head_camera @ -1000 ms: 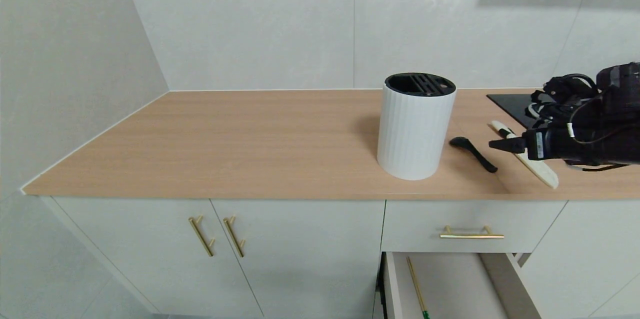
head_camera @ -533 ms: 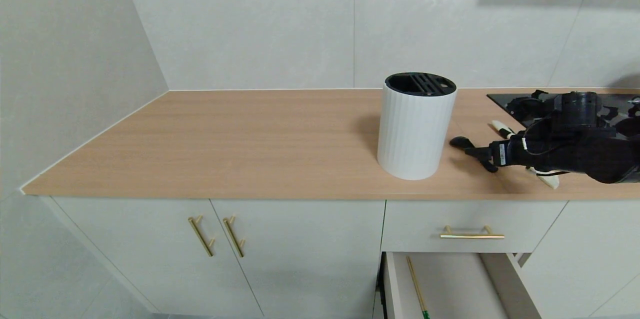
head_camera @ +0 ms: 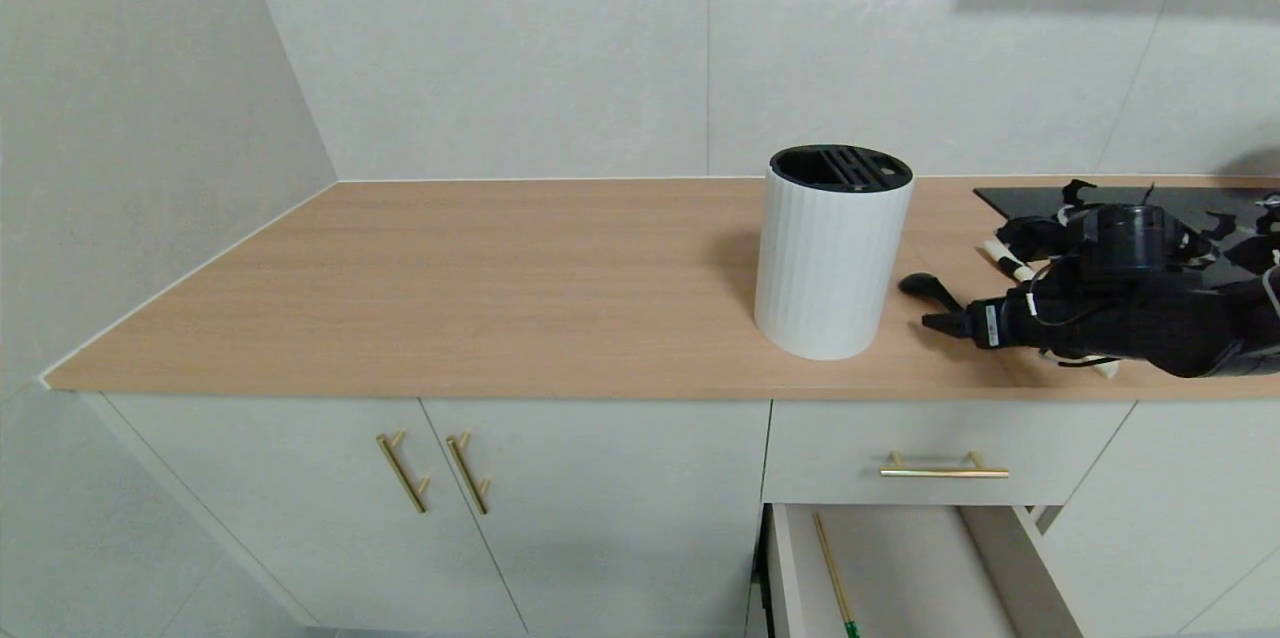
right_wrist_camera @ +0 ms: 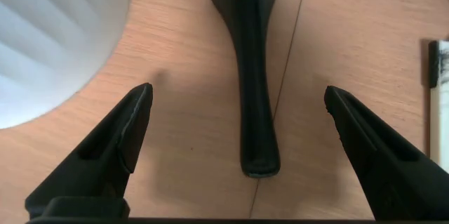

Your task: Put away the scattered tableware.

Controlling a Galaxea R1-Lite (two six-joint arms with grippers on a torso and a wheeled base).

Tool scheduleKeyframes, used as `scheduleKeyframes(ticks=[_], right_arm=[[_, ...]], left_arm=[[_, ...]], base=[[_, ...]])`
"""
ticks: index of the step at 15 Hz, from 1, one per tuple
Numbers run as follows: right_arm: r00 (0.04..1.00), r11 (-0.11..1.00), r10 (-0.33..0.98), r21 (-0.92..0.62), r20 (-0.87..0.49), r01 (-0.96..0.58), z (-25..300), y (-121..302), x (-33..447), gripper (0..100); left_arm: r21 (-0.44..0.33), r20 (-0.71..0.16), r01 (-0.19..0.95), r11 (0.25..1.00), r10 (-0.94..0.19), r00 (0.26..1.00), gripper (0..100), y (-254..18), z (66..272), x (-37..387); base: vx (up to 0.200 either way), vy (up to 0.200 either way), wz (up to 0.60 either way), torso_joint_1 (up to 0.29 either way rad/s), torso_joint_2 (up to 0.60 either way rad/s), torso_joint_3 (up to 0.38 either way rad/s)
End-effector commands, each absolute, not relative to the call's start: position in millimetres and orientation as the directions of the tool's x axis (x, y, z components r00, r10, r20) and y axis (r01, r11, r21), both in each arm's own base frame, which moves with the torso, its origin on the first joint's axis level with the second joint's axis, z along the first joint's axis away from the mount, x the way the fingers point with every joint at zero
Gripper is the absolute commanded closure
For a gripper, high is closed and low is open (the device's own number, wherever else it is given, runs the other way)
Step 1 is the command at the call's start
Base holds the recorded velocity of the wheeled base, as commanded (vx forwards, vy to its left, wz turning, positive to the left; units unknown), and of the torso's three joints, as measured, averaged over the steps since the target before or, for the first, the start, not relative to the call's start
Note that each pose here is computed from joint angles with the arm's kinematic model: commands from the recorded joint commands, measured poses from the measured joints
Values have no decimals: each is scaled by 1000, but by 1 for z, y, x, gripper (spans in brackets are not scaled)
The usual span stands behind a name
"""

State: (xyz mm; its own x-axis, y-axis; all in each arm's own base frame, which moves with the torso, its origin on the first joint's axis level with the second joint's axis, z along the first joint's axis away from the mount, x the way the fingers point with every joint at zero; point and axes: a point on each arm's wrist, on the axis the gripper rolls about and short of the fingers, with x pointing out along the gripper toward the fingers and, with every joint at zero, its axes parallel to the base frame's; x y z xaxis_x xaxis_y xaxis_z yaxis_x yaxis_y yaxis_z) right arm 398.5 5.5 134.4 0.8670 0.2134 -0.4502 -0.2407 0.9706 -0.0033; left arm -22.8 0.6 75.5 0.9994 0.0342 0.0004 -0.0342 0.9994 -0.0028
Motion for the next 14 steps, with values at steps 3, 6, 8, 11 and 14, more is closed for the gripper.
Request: scheduleKeyframes(ticks=[3,6,8,11,14], right_arm=[[869,973,200,-12,-453,-230,123,7,405,0],[867,973,200,-12,-456,-231,122,9,406,100],[867,973,200,-12,-456,-231,122,9,406,100],[867,973,200,-12,-456,-231,123,9,405,100],[866,975,189,-19,-463,-223,124,10,404,100]], left_arm=[[-3,0,-35,999,35,999,0,1,75,-23],[-3,0,-35,999,35,999,0,1,75,-23],[-3,0,-35,999,35,999,0,1,75,-23],[-3,0,-35,999,35,999,0,1,75,-23],[-3,0,-35,999,35,999,0,1,75,-23]], base=[[0,0,0,0,0,0],[0,0,0,0,0,0],[0,0,0,0,0,0],[0,0,0,0,0,0],[0,0,0,0,0,0]])
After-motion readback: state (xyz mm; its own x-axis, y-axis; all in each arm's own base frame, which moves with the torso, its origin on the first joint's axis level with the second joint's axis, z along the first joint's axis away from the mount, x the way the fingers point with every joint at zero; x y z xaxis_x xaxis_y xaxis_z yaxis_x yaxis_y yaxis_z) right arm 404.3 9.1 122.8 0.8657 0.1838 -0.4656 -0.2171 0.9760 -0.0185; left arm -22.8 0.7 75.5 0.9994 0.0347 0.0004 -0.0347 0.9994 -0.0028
